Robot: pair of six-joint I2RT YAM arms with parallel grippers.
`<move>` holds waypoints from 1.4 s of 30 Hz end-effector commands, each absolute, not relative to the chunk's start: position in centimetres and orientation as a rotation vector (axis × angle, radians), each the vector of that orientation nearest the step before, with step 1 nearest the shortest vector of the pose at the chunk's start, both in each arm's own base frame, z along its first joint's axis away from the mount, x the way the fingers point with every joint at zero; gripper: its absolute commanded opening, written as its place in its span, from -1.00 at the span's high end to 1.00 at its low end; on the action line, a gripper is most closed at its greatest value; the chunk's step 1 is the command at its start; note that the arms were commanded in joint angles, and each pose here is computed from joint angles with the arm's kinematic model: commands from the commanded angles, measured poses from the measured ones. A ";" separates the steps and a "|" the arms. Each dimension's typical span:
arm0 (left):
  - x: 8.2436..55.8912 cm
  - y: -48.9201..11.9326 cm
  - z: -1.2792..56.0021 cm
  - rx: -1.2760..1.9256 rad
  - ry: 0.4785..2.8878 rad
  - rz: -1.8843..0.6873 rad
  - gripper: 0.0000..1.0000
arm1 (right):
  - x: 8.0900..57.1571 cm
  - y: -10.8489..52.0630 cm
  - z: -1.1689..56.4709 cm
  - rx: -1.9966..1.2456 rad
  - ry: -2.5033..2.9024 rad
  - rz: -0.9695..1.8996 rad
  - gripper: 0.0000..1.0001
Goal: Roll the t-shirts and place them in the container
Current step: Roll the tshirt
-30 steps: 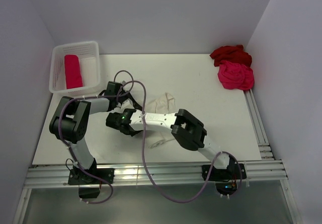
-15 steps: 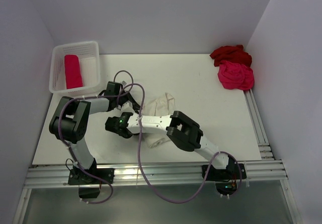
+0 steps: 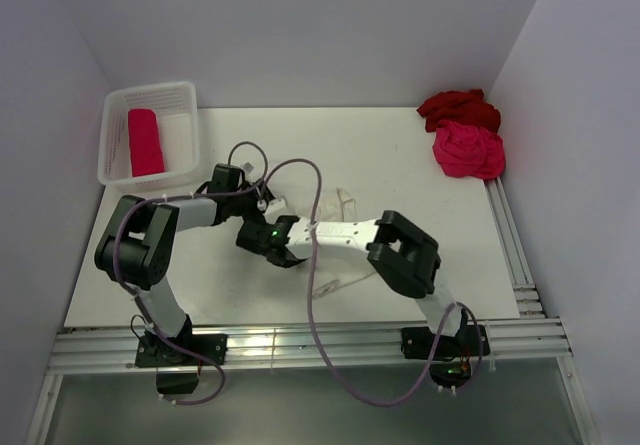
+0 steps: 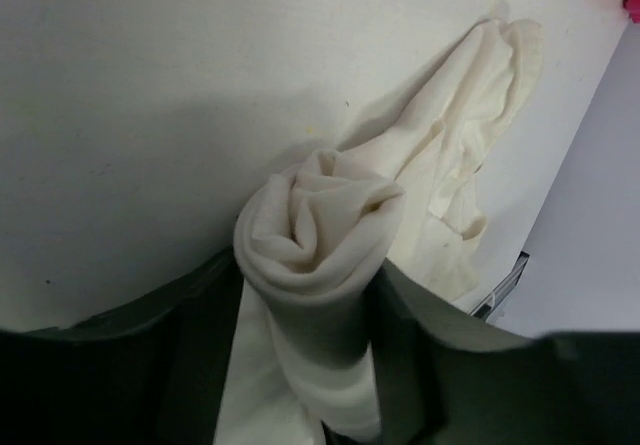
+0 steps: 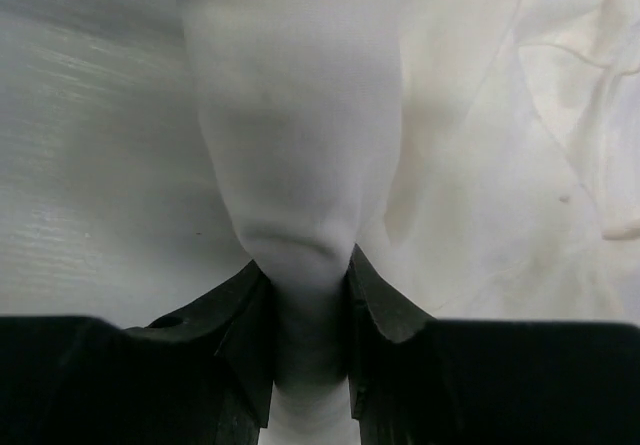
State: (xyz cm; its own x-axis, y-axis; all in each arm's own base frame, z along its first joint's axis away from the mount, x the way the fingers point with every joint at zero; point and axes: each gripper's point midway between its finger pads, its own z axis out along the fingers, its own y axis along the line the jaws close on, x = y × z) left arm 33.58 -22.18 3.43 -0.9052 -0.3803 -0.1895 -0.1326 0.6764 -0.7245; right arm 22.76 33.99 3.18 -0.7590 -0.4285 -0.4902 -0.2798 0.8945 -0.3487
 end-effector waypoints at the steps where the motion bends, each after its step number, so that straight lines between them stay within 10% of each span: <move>1: 33.7 -22.2 4.7 -0.380 2.515 -1.103 -0.23 | 23.3 34.7 4.6 -0.306 2.584 -0.007 1.00; 16: 35.0 -22.1 6.7 -0.356 2.398 -1.230 -0.99 | 23.1 33.6 3.3 0.040 2.672 0.964 1.00; 42: 33.8 -25.6 5.9 -0.232 2.388 -1.235 -0.99 | 21.2 34.3 1.9 0.369 2.500 1.781 1.00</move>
